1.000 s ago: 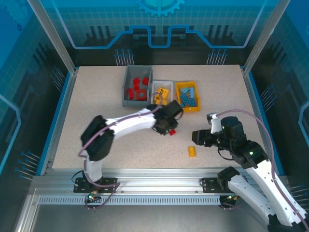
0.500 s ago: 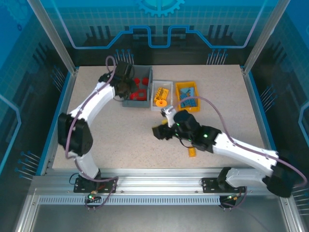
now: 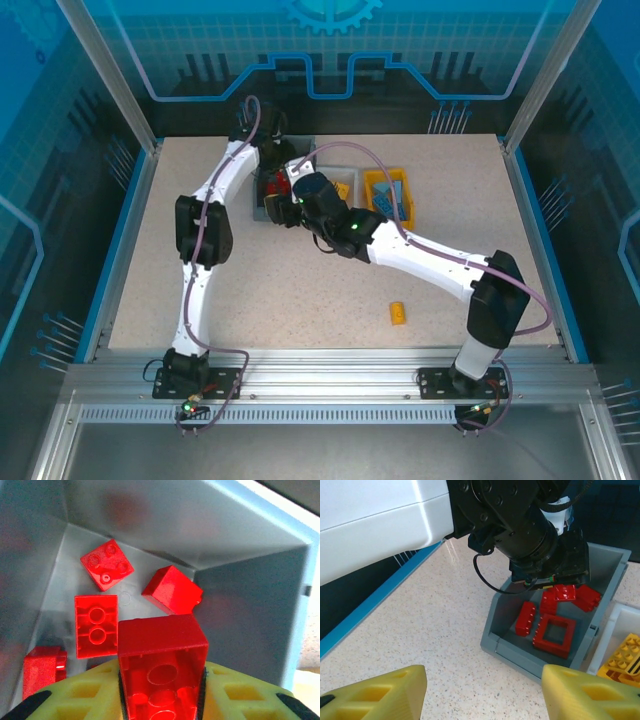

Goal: Sort the legos into containers by color

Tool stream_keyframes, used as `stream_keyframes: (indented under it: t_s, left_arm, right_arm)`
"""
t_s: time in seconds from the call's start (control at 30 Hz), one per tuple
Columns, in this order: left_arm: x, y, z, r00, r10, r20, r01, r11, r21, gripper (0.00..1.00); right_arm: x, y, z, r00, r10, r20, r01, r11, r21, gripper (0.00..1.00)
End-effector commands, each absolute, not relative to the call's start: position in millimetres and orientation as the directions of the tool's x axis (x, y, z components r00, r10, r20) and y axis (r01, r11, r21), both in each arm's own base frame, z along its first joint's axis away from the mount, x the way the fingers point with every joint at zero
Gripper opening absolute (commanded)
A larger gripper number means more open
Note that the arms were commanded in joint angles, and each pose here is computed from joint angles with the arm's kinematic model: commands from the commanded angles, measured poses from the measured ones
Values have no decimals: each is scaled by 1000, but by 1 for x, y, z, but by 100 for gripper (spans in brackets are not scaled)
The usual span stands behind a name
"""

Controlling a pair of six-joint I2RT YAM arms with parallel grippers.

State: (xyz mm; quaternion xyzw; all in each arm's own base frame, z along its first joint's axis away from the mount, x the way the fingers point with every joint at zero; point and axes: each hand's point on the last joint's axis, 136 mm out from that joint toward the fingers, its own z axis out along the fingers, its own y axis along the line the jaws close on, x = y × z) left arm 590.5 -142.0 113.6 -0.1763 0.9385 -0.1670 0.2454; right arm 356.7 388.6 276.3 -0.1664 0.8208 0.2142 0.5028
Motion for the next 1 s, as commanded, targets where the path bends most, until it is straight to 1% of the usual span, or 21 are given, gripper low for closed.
stream_keyframes:
  t_s: [0.0, 0.13, 0.27, 0.37, 0.53, 0.67, 0.73, 0.8, 0.9, 0.97]
  left_arm:
    - [598, -146, 108, -826, -394, -403, -215, 881, -421, 39]
    - [602, -151, 99, -828, -402, -392, -216, 872, -438, 45]
    - [601, -151, 101, -827, -402, -392, -216, 872, -439, 57]
    - [599, -150, 110, -826, -399, -399, -211, 874, -438, 63]
    - [593, -150, 145, -804, -410, -432, -192, 865, -463, 63]
    - [581, -146, 187, -764, -432, -479, -179, 855, -486, 62]
    - [570, -144, 208, -739, -451, -500, -175, 846, -504, 62]
    - [552, -143, 233, -715, -469, -519, -162, 833, -529, 63]
    - [511, -152, 254, -713, -474, -516, -129, 812, -569, 63]
    - [476, -169, 260, -727, -443, -525, -57, 800, -597, 64]
  right_arm:
    - [362, 381, 278, -455, -32, -890, -454, 868, 201, 64]
    - [358, 378, 272, -470, -32, -882, -454, 866, 210, 64]
    - [356, 374, 269, -475, -28, -880, -445, 870, 212, 64]
    - [355, 367, 272, -465, -27, -885, -424, 884, 196, 65]
    - [353, 354, 283, -434, -24, -901, -379, 912, 158, 65]
    - [346, 338, 292, -410, -21, -912, -349, 927, 135, 65]
    - [340, 323, 291, -413, -13, -911, -314, 941, 129, 65]
    - [330, 300, 282, -450, -1, -893, -250, 960, 125, 64]
    - [308, 256, 255, -560, -5, -828, -125, 989, 78, 64]
    - [287, 221, 232, -646, 4, -764, -25, 999, 27, 63]
